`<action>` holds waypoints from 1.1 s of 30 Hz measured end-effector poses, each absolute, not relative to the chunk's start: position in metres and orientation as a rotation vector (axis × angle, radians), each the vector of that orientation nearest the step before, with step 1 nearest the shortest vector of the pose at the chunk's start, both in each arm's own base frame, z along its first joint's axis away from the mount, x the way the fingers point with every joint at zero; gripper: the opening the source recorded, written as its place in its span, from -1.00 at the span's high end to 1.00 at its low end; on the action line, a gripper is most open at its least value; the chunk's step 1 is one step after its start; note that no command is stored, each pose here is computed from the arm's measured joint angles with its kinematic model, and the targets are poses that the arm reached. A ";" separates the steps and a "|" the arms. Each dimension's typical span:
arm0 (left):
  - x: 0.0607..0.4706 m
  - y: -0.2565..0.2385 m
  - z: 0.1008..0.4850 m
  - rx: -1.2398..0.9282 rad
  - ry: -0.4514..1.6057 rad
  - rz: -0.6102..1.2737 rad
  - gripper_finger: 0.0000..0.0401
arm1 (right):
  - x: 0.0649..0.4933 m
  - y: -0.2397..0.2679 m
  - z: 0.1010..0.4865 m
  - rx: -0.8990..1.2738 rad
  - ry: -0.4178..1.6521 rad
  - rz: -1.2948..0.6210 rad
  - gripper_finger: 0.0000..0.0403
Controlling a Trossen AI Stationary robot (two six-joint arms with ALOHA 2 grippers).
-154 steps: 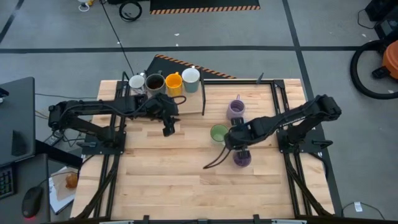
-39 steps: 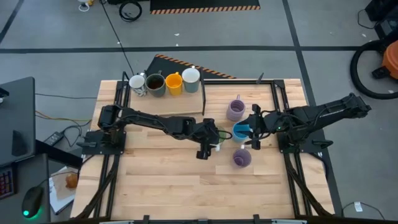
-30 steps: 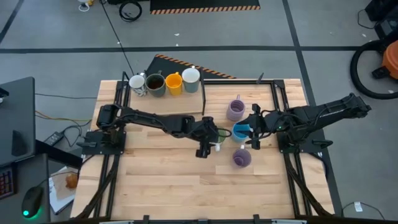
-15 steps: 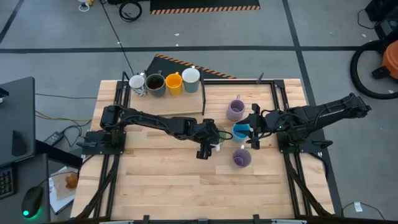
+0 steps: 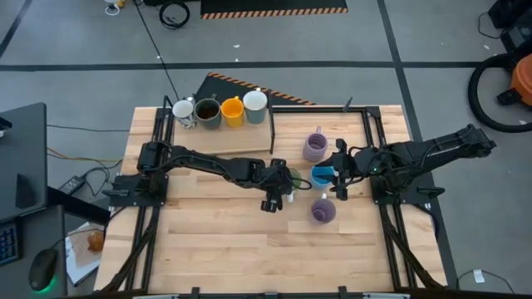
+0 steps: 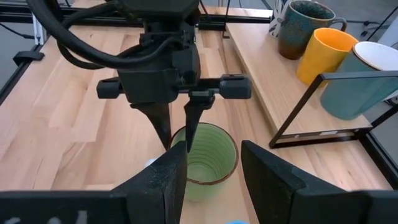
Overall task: Place coffee mugs
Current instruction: Put the green mug on the shelf
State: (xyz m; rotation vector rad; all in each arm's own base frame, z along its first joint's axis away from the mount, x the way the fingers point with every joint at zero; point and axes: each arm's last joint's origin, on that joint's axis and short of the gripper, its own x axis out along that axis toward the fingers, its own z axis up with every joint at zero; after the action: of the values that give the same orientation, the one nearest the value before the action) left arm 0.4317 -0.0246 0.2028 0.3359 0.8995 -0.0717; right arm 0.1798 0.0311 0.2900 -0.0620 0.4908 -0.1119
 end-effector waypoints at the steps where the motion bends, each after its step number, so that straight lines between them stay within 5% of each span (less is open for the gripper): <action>1: 0.431 -0.025 0.203 0.341 0.903 -0.076 0.40 | 0.180 0.031 0.290 -0.061 0.488 -0.112 0.22; 11: 0.426 -0.026 0.201 0.352 0.955 -0.122 0.88 | 0.180 0.031 0.290 -0.061 0.488 -0.112 0.22; 23: 0.366 -0.009 0.248 0.450 1.226 -0.230 0.84 | 0.180 0.031 0.290 -0.060 0.489 -0.108 0.22; 33: 0.344 0.057 0.268 0.533 1.248 -0.283 0.84 | 0.180 0.031 0.291 -0.063 0.478 -0.107 0.22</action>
State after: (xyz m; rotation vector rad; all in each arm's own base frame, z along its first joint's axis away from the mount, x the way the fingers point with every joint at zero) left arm 0.3439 0.0574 0.2681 0.5331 1.2483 -0.2834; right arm 0.1804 0.0313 0.2911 -0.0625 0.4783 -0.1067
